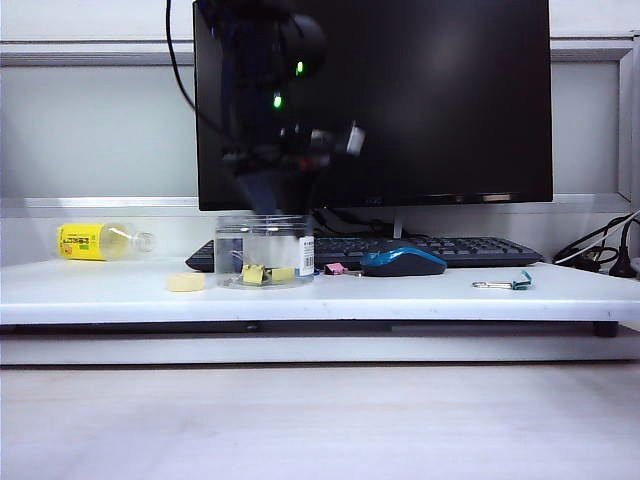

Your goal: Take the clips out of the round transparent plastic box and place them on the table.

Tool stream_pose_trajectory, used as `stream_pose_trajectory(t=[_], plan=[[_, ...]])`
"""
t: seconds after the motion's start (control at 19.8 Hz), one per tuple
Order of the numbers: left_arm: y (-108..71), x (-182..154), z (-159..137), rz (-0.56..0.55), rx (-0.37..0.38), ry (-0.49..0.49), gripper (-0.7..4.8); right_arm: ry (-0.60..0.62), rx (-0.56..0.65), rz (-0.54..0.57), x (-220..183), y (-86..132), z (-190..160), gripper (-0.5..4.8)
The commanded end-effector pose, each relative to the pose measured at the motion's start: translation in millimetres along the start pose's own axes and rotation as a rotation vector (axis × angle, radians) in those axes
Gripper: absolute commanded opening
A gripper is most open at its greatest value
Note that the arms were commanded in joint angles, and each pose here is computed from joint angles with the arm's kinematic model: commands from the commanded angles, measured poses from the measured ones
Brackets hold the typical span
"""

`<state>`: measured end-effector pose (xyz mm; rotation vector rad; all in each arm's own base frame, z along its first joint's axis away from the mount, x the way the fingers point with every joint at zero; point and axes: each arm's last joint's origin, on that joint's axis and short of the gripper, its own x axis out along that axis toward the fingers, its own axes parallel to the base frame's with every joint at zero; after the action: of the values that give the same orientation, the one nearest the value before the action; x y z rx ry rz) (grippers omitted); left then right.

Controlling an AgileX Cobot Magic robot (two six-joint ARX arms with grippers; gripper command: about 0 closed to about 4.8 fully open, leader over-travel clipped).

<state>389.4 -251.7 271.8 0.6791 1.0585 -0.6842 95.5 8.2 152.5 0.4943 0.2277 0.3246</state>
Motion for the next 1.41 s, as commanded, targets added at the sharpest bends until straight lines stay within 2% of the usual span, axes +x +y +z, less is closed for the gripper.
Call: stream_pose_trajectory(t=[0.05, 0.2, 0.4, 0.76, 0.91, 1.41], plan=[[2.1, -3.9, -1.6, -0.014, -0.007, 0.001, 2.78, -0.004, -0.008, 0.004, -0.2, 0.6, 0.9, 1.07], [3.3, -3.3, -3.8, -0.02, 0.017, 0.018, 2.78, -0.004, -0.008, 0.004, -0.2, 0.6, 0.9, 1.07], [11.6, -1.6, -8.6, -0.021, 0.003, 0.031, 2.77, -0.003, -0.008, 0.004, -0.2, 0.6, 0.9, 1.07], [11.3, -1.7, -10.1, -0.093, 0.005, 0.017, 2.67, -0.003, -0.008, 0.004, -0.2, 0.6, 0.9, 1.07], [10.9, 1.1, -11.5, -0.116, 0.006, 0.029, 2.34, -0.003, -0.008, 0.004, -0.2, 0.6, 0.9, 1.07], [8.7, 8.8, -14.6, -0.176, 0.011, 0.054, 2.35, -0.003, -0.008, 0.004, -0.2, 0.6, 0.9, 1.07]])
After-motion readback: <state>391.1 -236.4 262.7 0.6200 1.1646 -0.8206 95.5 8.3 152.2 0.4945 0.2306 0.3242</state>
